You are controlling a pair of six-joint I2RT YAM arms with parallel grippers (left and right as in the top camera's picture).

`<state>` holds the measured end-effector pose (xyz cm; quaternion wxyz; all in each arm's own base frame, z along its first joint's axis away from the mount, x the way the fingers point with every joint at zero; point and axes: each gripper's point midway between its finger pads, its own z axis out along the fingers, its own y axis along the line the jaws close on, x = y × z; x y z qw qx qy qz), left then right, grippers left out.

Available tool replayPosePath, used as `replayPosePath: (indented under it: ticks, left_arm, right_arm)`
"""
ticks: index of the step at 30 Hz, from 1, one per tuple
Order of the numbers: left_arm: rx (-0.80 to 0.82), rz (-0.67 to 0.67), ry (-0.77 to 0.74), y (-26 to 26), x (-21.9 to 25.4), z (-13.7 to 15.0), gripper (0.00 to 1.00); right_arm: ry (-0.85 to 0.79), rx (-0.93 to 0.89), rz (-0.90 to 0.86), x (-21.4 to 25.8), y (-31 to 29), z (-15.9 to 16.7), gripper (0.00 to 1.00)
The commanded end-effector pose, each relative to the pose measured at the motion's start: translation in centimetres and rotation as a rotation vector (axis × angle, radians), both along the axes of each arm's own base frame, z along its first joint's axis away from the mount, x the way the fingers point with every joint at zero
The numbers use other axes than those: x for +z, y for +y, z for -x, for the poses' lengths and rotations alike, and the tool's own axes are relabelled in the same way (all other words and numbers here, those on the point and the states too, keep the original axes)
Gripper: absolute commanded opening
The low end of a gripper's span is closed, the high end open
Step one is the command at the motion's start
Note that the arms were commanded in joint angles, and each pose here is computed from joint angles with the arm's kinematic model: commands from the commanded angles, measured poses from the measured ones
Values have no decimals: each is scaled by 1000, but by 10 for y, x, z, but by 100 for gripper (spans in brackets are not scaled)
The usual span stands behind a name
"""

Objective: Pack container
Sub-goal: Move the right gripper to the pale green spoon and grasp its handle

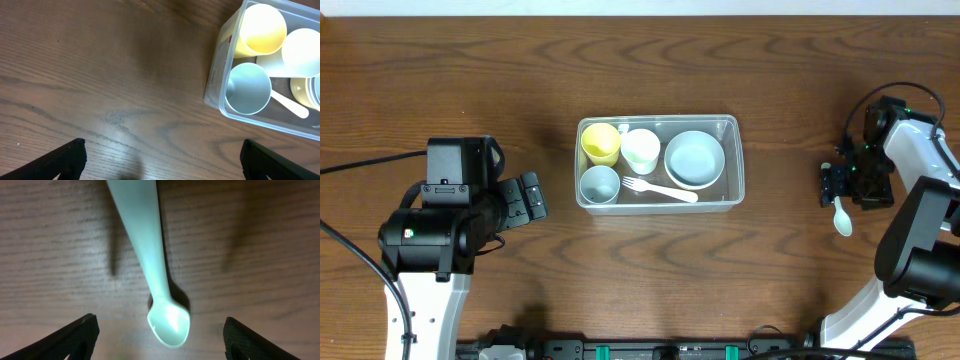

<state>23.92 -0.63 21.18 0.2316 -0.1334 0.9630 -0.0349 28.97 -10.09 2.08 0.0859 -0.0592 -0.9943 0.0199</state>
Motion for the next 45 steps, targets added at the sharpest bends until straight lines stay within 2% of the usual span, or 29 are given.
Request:
replayPosePath:
  ticks: [1,9,17,27,39,45]
  left_arm:
    - [12,-9,5,3,-1,1,98]
    - [12,-9,5,3,-1,1,98]
    - [12,-9,5,3,-1,1,98]
    - [12,-10,16,3,-2,4,98]
    - [12,-10,16,3,-2,4,98]
    - [12,-10,16,3,-2,4,98]
  right_arm:
    - [11,12,-10,-9,1,3,81]
    - [-28,5,-42,-33,9,6,80]
    - [-70,0,-76,-36,15,-3,78]
    - [-79,-3,-87,-36,17,-4,45]
    - [-92,-21,-89,-36,18,-8,23]
    - [-101,-31,-85,-36,17,-10,17]
